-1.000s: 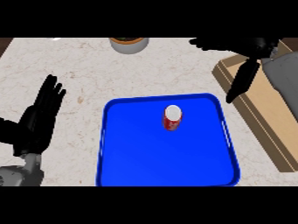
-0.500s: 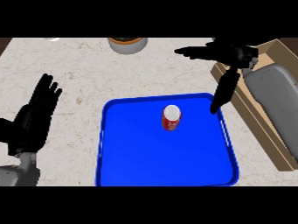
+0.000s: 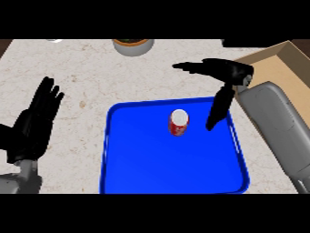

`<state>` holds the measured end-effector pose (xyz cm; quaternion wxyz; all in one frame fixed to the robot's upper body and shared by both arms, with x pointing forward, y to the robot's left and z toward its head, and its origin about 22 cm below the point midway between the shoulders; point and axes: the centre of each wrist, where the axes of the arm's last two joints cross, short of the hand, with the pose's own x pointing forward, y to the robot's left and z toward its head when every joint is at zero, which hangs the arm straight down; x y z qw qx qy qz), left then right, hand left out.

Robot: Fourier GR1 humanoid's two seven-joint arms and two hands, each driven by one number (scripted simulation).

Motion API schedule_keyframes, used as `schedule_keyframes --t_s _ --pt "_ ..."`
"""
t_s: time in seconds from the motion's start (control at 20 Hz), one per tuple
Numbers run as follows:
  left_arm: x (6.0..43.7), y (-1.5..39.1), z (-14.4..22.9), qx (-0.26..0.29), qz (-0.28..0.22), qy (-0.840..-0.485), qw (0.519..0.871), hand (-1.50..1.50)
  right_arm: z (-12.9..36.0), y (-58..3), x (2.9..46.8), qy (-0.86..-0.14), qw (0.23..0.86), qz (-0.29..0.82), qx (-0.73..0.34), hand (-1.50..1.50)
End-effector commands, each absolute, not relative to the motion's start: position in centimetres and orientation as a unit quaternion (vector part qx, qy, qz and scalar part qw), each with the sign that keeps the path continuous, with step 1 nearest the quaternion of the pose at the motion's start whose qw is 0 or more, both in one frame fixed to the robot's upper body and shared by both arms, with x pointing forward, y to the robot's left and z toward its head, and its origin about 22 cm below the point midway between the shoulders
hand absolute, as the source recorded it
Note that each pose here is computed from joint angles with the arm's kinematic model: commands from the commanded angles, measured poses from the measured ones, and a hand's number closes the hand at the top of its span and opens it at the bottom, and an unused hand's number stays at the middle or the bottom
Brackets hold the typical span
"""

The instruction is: Pick the can from the tray and place it in the cardboard box

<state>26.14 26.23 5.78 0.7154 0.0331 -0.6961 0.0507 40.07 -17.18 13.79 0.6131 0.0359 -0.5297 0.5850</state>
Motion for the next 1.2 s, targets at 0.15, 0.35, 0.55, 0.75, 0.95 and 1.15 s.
schedule_keyframes --t_s 0.15,0.35,0.55,0.75,0.95,1.15 --pt "25.5 25.3 4.3 0.034 0.046 -0.698 0.714 0.0 14.6 -16.9 40.6 -0.539 0.616 0.574 0.02 -1.5" --pt "26.8 28.0 4.6 0.036 0.045 -0.696 0.716 0.0 10.5 -15.5 37.9 -0.527 0.62 0.58 0.039 -1.5" --pt "26.2 27.0 5.7 0.035 0.049 -0.697 0.715 0.0 11.7 -14.6 38.2 -0.526 0.62 0.582 0.031 -1.5" --pt "26.3 25.8 6.0 0.032 0.056 -0.698 0.713 0.0 9.7 -16.5 38.4 -0.512 0.622 0.592 0.022 -1.5" --pt "25.1 25.2 6.1 0.029 0.046 -0.7 0.712 0.0 8.7 -14.8 39.1 -0.512 0.617 0.597 -0.001 -1.5" --pt "26.4 24.5 5.9 0.043 0.048 -0.699 0.712 0.0 8.7 -14.2 36.6 -0.517 0.613 0.598 0.001 -1.5"
